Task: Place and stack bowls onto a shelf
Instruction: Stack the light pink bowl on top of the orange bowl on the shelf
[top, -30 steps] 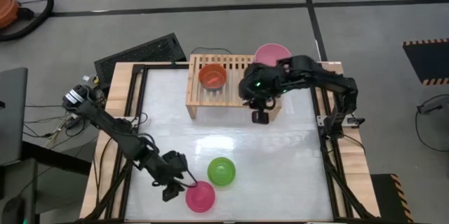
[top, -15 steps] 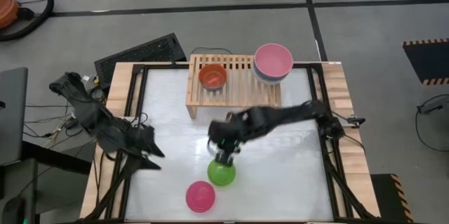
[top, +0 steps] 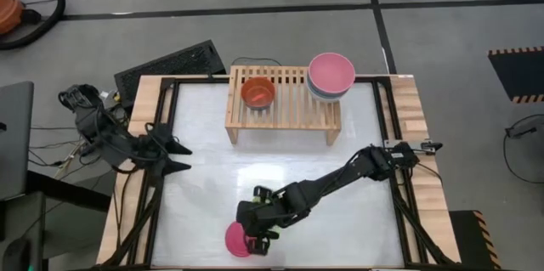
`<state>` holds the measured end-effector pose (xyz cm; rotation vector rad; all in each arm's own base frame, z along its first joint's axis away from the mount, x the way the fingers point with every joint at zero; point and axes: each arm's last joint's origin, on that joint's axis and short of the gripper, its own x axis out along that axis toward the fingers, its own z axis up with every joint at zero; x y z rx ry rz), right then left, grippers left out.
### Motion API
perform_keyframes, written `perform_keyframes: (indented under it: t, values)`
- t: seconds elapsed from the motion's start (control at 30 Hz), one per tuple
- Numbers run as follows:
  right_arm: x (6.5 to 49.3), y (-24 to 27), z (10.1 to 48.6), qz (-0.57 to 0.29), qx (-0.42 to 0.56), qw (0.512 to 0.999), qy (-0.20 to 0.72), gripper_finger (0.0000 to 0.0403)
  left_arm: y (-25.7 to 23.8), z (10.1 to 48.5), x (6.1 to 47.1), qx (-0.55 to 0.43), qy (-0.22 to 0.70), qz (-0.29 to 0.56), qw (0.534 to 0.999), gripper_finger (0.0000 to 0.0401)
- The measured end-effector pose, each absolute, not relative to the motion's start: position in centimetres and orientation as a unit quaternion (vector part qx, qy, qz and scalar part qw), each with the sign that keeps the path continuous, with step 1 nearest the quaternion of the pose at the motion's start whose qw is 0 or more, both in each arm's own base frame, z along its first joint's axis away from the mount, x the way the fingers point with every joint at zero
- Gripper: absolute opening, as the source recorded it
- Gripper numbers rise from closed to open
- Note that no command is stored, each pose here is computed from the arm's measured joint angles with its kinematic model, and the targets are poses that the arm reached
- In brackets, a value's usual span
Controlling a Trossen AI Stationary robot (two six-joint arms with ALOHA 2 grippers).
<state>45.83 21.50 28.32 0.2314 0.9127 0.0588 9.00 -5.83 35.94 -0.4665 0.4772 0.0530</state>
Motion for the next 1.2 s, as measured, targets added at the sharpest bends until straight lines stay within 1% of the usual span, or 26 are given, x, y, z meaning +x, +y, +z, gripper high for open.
perform_keyframes:
  t: [0.1,0.17,0.23,0.33,0.4,0.5,0.57,0.63,0.73,1.0,1.1,1.2]
  values:
    - [46.2,21.5,28.1,0.029,0.122,0.892,0.434,0.0162,-5.9,35.7,9.1,-0.218,0.242,0.035,0.945,0.0229]
    - [45.9,22.0,27.6,0.036,0.115,0.885,0.450,0.0190,-6.0,35.5,9.2,-0.211,0.249,0.039,0.944,0.0229]
    - [46.4,23.1,26.0,0.058,0.097,0.884,0.453,0.0216,-6.1,35.4,9.4,-0.208,0.252,0.039,0.944,0.0229]
    - [45.8,24.6,24.1,0.100,0.029,0.872,0.479,0.0240,-6.3,35.4,9.5,-0.198,0.257,0.037,0.945,0.0229]
    - [46.2,25.6,23.7,0.135,-0.004,0.882,0.451,0.0244,-6.3,35.4,9.5,-0.193,0.257,0.035,0.946,0.0229]
    - [45.4,26.4,23.5,0.166,-0.059,0.871,0.459,0.0243,-6.4,35.3,9.6,-0.189,0.260,0.033,0.946,0.0229]
    - [45.7,26.7,23.2,0.179,-0.062,0.874,0.448,0.0241,-6.4,35.3,9.6,-0.187,0.262,0.034,0.946,0.0229]
    - [45.4,26.6,22.7,0.188,-0.075,0.860,0.469,0.0241,-6.3,35.2,9.6,-0.185,0.264,0.035,0.946,0.0229]
    - [45.7,26.6,22.1,0.205,-0.078,0.857,0.467,0.0240,-6.3,35.2,9.6,-0.184,0.263,0.038,0.946,0.0229]
    - [46.8,26.1,19.2,0.218,-0.099,0.842,0.483,0.0240,-6.3,35.2,9.6,-0.181,0.261,0.042,0.947,0.0229]
    - [46.6,26.1,18.1,0.222,-0.119,0.826,0.504,0.0240,-6.3,35.2,9.6,-0.181,0.262,0.042,0.947,0.0229]
    - [46.8,26.1,17.5,0.222,-0.126,0.824,0.506,0.0231,-6.3,35.2,9.6,-0.181,0.262,0.043,0.947,0.0229]
